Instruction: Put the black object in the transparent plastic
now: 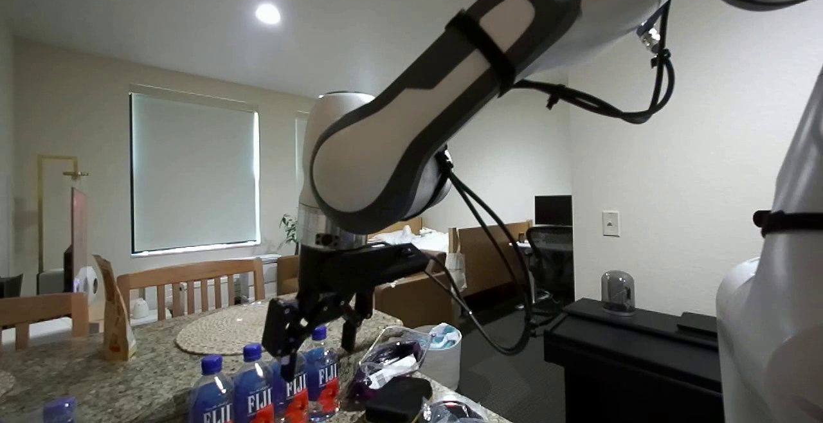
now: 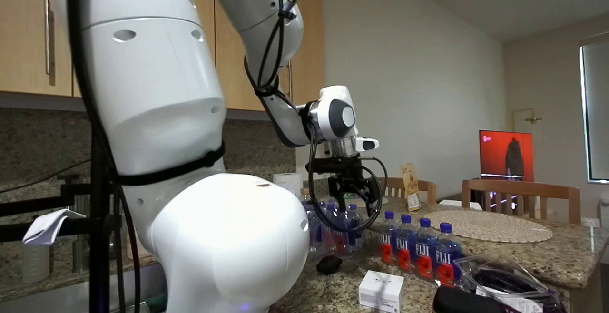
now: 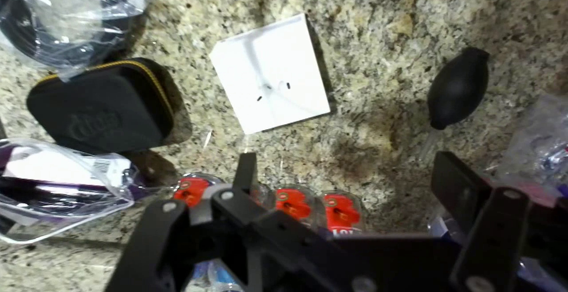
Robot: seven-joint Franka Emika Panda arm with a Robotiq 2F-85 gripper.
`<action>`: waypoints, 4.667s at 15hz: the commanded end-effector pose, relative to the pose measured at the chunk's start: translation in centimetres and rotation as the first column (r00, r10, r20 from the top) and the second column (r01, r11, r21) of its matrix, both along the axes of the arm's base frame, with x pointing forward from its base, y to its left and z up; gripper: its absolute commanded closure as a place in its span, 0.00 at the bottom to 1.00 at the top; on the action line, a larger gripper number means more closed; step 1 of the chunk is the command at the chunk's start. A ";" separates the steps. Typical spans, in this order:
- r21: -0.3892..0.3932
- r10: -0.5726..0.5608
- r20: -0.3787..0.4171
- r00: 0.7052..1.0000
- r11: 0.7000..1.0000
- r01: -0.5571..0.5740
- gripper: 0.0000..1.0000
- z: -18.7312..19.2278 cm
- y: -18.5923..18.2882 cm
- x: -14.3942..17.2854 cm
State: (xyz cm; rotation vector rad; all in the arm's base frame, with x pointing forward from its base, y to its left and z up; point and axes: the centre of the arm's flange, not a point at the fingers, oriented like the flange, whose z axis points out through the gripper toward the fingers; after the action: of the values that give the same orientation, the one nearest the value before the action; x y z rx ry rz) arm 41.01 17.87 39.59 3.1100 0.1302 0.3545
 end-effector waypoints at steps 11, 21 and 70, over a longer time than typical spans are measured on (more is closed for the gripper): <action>0.015 0.097 -0.026 0.995 0.995 -0.096 0.00 -3.3 4.0 5.0; 0.186 0.061 -0.040 0.997 0.981 -0.052 0.00 -14.0 14.2 10.2; -0.034 -0.272 0.006 0.962 0.962 0.272 0.87 -2.1 7.9 6.0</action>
State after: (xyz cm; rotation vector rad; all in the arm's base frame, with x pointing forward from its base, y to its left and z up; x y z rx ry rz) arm 47.04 25.78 37.49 3.0346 -0.2865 0.3426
